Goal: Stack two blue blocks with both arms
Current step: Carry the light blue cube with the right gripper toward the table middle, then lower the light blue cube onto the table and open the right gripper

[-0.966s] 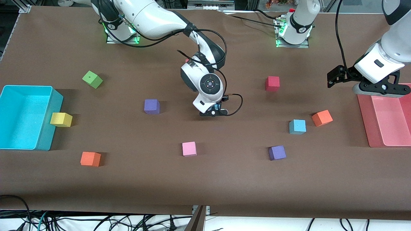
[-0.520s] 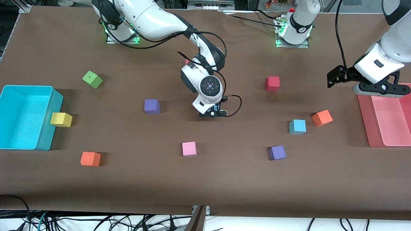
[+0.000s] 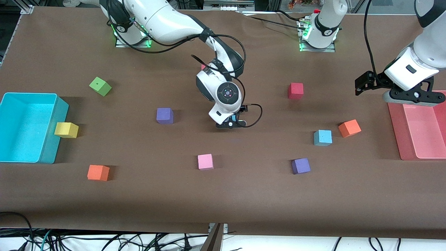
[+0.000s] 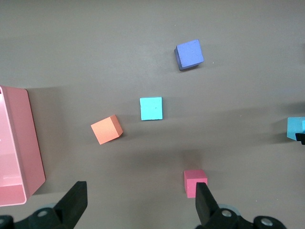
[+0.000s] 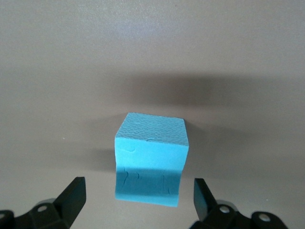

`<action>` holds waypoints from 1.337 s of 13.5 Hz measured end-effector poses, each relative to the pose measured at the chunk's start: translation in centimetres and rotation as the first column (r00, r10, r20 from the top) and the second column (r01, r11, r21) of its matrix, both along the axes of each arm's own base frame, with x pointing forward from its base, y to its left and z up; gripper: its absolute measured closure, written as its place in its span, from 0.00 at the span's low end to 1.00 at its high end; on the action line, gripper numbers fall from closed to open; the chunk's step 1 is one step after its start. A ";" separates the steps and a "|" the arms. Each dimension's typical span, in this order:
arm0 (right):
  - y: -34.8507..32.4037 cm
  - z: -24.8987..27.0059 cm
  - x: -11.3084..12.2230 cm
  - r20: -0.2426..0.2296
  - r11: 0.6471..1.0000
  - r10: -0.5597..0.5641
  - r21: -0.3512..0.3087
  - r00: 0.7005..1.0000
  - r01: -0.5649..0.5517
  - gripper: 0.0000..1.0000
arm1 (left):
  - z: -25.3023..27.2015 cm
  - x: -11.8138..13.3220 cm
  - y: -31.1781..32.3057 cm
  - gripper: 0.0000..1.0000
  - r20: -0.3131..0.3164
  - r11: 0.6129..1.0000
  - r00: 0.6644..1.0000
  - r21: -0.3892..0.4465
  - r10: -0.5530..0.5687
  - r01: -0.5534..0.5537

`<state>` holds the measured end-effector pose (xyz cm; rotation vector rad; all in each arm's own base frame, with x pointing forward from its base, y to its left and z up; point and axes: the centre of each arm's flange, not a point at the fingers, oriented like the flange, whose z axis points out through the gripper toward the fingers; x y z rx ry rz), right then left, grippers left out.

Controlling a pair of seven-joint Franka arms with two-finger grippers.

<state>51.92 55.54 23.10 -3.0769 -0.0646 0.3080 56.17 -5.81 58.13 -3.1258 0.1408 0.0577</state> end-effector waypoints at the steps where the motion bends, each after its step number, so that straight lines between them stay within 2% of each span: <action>1: 0.0 0.2 0.1 0.004 1.000 0.001 0.003 1.000 -0.001 0.00 | 0.0 0.0 0.0 0.00 0.000 1.000 1.000 0.000 0.000 0.000; 6: -0.2 3.1 1.6 0.044 0.998 0.031 0.046 0.999 -0.033 0.00 | 0.0 0.0 0.0 0.00 0.000 1.000 1.000 0.000 0.000 0.000; 9: -2.3 6.2 3.2 0.053 0.985 0.155 0.065 0.987 -0.158 0.00 | 0.0 0.0 0.0 0.00 0.000 1.000 1.000 0.000 0.000 0.000; 11: -5.0 7.7 4.4 0.011 0.955 0.290 0.063 0.957 -0.291 0.00 | 0.0 0.0 0.0 0.00 0.000 1.000 1.000 0.000 0.000 0.000; 12: -6.5 8.3 5.2 0.000 0.927 0.367 0.082 0.930 -0.366 0.00 | 0.0 0.0 0.0 0.00 0.000 1.000 1.000 0.000 0.000 0.000; 14: -9.0 8.6 6.9 0.009 0.866 0.481 0.147 0.877 -0.477 0.00 | 0.0 0.0 0.0 0.00 0.000 1.000 1.000 0.000 0.000 0.000; 15: -9.8 8.3 7.5 0.026 0.841 0.517 0.174 0.856 -0.513 0.00 | 0.0 0.0 0.0 0.00 0.000 1.000 1.000 0.000 0.000 0.000; 16: -10.3 7.8 7.9 0.065 0.819 0.539 0.191 0.840 -0.541 0.00 | 0.0 0.0 0.0 0.00 0.000 1.000 1.000 0.000 0.000 0.000; 18: -10.7 6.0 7.5 0.195 0.785 0.540 0.236 0.819 -0.574 0.00 | 0.0 0.0 0.0 0.00 0.000 1.000 1.000 0.000 0.000 0.000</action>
